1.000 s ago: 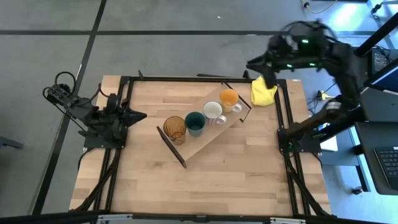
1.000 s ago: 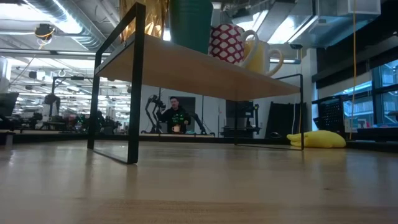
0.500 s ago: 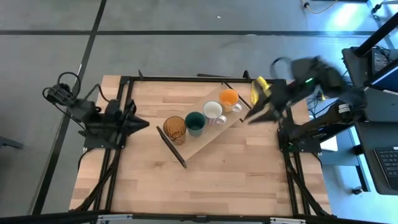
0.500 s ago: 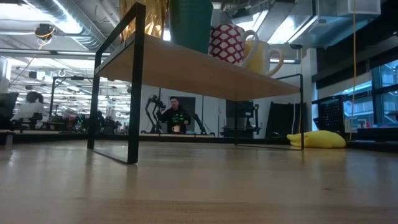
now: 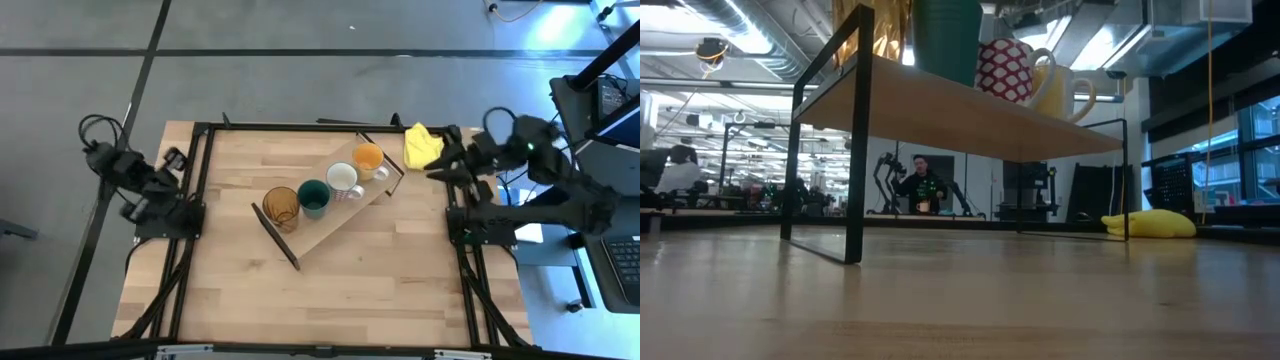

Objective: Stack small to large cups/mugs on shelf
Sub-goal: Return to Home Position

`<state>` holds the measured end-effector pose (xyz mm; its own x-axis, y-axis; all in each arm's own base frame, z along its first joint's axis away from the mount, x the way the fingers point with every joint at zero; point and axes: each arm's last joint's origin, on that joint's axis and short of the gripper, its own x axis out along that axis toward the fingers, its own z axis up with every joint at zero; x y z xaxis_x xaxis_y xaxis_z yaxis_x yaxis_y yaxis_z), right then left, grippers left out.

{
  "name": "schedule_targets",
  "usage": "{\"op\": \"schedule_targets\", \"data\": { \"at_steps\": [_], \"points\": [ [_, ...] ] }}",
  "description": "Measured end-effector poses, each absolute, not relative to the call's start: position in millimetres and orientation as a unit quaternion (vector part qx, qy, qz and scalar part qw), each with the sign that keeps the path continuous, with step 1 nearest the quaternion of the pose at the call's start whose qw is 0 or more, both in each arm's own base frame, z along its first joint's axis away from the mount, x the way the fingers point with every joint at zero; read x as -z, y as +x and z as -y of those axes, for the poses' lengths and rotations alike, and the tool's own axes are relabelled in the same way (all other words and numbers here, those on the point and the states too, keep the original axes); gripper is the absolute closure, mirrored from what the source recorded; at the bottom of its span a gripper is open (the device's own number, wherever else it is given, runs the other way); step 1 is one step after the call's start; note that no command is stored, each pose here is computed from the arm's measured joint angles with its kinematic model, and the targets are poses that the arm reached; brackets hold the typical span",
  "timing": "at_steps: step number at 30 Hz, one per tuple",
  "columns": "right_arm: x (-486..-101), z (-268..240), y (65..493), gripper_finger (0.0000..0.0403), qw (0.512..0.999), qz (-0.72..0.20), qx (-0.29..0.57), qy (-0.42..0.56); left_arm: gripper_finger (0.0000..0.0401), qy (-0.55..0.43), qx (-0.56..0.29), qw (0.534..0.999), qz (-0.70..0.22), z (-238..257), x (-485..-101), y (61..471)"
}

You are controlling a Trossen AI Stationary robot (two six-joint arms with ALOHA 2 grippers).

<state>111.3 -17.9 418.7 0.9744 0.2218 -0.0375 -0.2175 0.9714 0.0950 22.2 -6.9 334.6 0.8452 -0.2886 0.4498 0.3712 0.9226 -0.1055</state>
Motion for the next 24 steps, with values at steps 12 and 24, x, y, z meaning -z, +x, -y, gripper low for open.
{"op": "schedule_targets", "data": {
  "at_steps": [12,24],
  "points": [
    [-350,17,92,0.032,0.985,0.085,-0.078,0.129,0.0401,-0.099,0.145,0.964,0.2,8,-318,26],
    [-313,16,100,0.032,0.964,0.135,-0.166,0.158,0.0401,-0.122,0.247,0.926,0.257,32,-270,54]
  ]
}}
